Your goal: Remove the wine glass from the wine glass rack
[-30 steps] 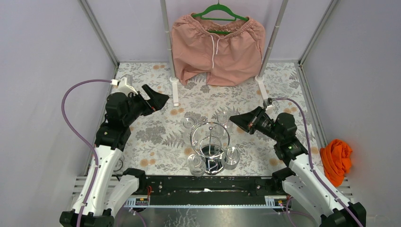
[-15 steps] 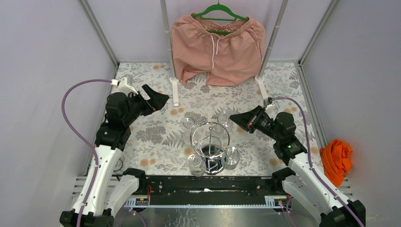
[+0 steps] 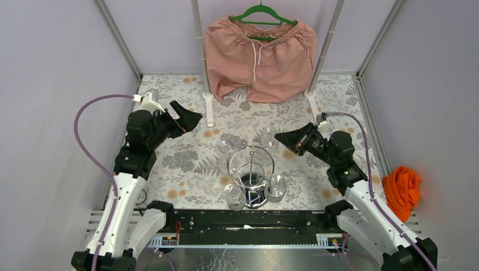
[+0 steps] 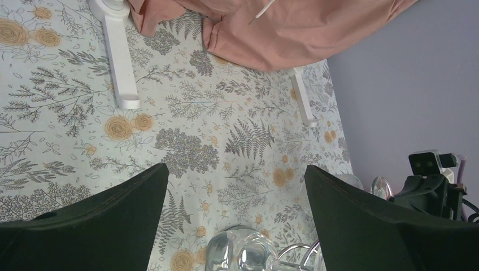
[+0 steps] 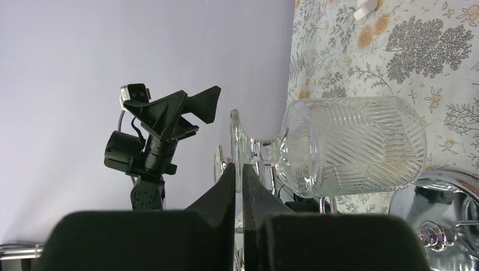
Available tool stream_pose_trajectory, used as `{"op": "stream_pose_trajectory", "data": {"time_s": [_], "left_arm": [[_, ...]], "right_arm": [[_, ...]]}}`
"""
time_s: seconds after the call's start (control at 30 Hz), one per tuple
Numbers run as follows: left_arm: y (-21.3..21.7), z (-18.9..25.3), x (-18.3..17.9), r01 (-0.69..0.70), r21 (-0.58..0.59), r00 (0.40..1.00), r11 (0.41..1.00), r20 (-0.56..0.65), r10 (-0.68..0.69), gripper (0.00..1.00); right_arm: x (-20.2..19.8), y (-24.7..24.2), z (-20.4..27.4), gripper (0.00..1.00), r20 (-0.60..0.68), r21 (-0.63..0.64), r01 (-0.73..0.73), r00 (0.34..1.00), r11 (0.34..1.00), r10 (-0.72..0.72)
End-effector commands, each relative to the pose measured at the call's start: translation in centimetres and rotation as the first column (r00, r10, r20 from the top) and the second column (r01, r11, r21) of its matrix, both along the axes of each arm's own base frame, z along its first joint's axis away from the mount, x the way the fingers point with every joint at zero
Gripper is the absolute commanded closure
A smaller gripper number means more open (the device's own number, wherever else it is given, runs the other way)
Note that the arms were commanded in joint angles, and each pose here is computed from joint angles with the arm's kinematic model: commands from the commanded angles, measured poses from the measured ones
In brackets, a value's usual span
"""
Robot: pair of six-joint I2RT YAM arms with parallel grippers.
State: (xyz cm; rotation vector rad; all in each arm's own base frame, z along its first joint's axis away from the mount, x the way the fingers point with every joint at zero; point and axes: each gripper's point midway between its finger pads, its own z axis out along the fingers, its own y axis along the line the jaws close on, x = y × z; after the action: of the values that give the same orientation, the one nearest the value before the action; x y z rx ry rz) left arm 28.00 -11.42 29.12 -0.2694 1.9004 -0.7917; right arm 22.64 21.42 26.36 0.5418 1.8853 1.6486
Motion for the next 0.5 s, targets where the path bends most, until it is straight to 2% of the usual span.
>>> {"op": "stream_pose_trajectory", "data": {"time_s": [0.0,0.47], "left_arm": [[-0.3,0.0,0.1,0.018,0.005,1.0,1.0,0.015,-0.018,0.01],[-0.5,-0.4,0.7,0.024,0.005,1.0,1.0,0.005,-0.024,0.01]], "right_arm": [[0.1,0.1,4.9,1.0,0.152,0.04,0.005,0.988,0.999,-0.011],[1.4,0.0,5.0,1.0,0.174,-0.009,0.038,0.984,0.999,-0.036]]}}
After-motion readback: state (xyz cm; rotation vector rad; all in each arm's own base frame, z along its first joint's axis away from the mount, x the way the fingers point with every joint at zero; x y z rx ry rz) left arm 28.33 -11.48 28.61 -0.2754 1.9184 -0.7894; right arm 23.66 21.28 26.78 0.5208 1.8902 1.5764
